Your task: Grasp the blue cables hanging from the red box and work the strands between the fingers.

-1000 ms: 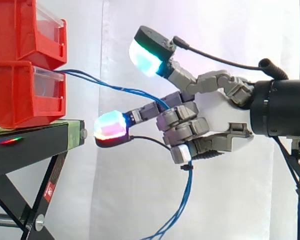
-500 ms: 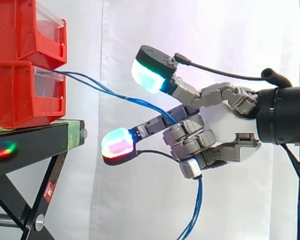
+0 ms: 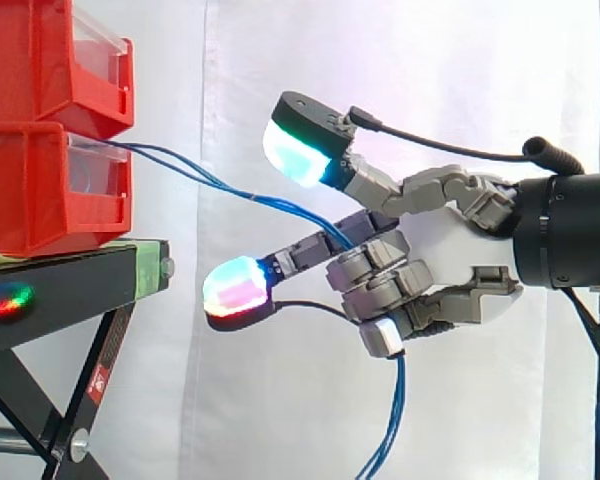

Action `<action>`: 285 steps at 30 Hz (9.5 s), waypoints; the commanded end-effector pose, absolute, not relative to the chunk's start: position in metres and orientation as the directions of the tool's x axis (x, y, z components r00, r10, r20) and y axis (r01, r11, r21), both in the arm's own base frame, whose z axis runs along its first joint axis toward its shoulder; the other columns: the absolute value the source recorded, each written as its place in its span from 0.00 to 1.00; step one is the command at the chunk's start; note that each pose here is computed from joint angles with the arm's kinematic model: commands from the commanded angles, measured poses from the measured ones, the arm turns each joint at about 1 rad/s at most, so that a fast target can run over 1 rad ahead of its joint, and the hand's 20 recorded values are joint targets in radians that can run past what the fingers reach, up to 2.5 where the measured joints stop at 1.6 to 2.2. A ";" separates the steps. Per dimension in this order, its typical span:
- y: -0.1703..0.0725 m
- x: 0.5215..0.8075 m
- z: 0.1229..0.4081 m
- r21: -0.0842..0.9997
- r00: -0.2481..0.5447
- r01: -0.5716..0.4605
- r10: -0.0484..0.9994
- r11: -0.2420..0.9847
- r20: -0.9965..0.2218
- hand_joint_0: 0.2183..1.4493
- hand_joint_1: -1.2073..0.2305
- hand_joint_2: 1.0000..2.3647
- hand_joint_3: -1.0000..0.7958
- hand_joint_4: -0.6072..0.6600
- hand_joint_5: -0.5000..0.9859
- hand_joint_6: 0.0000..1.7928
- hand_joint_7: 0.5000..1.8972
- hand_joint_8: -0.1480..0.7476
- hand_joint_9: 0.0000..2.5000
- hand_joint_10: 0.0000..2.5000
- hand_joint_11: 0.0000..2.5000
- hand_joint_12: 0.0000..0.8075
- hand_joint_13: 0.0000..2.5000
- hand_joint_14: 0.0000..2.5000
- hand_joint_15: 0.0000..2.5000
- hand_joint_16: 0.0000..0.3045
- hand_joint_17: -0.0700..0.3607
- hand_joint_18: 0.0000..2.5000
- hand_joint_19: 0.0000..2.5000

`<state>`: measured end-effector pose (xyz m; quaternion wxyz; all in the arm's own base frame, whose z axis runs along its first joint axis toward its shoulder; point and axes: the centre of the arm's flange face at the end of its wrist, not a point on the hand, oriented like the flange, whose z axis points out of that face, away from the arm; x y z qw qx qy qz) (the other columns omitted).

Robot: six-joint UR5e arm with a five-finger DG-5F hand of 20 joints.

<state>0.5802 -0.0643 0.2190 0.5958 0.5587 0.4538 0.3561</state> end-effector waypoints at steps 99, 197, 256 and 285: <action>-0.060 0.616 0.277 0.972 0.419 0.054 0.878 0.230 -0.232 0.49 0.43 0.00 0.01 0.74 0.49 0.01 0.50 0.64 0.29 1.00 0.99 0.64 0.40 1.00 0.66 0.20 0.47 0.55 0.33; -0.051 0.614 0.335 0.802 0.451 0.102 0.691 0.589 -0.565 0.60 0.30 0.01 0.37 0.62 0.46 0.35 0.49 0.64 0.29 1.00 0.99 0.64 0.40 1.00 0.66 0.20 0.47 0.55 0.33; -0.046 0.630 0.298 0.783 0.395 0.084 0.701 0.617 -0.595 0.62 0.42 0.00 0.57 0.71 0.66 0.01 0.50 0.64 0.29 1.00 0.99 0.64 0.40 1.00 0.66 0.20 0.47 0.55 0.33; -0.047 0.630 0.298 0.787 0.388 0.079 0.708 0.612 -0.590 0.52 0.41 0.01 0.46 0.67 0.52 0.42 0.50 0.64 0.29 1.00 0.99 0.64 0.40 1.00 0.66 0.20 0.47 0.55 0.33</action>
